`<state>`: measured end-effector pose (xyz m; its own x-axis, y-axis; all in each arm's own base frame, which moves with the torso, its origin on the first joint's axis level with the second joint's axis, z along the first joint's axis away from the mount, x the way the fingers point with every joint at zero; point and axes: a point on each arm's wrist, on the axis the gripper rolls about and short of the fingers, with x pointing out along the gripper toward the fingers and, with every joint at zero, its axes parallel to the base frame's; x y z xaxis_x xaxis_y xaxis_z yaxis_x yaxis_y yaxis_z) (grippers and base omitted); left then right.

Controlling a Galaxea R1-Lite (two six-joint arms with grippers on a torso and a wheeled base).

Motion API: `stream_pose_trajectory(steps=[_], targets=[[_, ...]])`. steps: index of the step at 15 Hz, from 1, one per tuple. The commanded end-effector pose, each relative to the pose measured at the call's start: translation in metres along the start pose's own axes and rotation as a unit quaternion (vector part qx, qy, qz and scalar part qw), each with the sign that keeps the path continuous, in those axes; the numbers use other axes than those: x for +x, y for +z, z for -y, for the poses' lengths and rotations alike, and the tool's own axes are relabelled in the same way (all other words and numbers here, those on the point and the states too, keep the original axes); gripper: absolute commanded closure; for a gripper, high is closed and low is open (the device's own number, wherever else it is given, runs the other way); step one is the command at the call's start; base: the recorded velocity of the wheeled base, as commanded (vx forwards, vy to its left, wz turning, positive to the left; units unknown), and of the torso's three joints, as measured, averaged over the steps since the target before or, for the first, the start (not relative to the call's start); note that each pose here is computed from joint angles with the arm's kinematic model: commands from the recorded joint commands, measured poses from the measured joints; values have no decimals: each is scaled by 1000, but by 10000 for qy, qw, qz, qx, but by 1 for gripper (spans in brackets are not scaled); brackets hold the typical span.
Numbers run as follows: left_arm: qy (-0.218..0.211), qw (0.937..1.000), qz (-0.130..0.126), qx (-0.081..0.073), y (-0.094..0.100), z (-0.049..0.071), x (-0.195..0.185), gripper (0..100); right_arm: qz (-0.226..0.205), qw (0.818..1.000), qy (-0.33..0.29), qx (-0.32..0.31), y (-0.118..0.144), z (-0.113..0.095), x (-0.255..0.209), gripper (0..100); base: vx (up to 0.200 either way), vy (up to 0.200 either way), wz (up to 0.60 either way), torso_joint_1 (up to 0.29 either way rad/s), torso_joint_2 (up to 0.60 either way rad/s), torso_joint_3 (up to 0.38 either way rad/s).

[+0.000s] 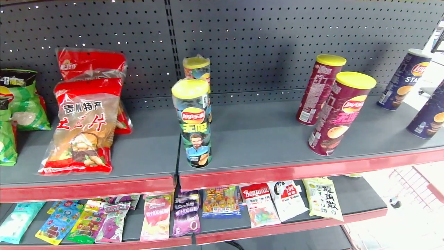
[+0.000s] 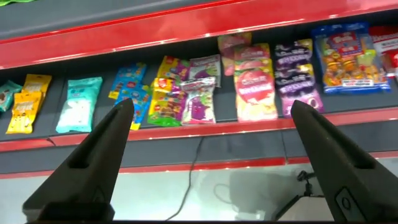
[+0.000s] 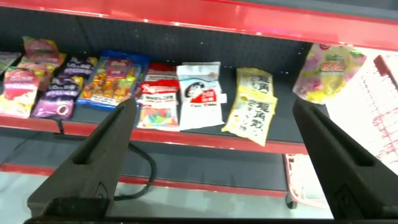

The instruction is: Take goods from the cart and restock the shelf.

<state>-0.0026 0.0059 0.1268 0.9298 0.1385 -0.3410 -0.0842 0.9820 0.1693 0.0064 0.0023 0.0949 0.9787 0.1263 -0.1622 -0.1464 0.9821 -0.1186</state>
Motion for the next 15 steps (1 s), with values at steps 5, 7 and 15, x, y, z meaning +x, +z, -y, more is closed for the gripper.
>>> stream_pose_trajectory(steps=[5,7,15], targets=[[9,10000,-4,-2,0,0,0,0,-30,10000,29,-31,-10,-2,-9,0,0,-200,0,1,2,6],[9,10000,-4,-2,0,0,0,0,-36,10000,37,-30,-10,-3,-11,0,0,-200,0,0,0,9],[25,10000,2,-3,0,0,0,0,-28,10000,44,-9,-10,-3,-11,0,0,-200,0,3,3,-1]])
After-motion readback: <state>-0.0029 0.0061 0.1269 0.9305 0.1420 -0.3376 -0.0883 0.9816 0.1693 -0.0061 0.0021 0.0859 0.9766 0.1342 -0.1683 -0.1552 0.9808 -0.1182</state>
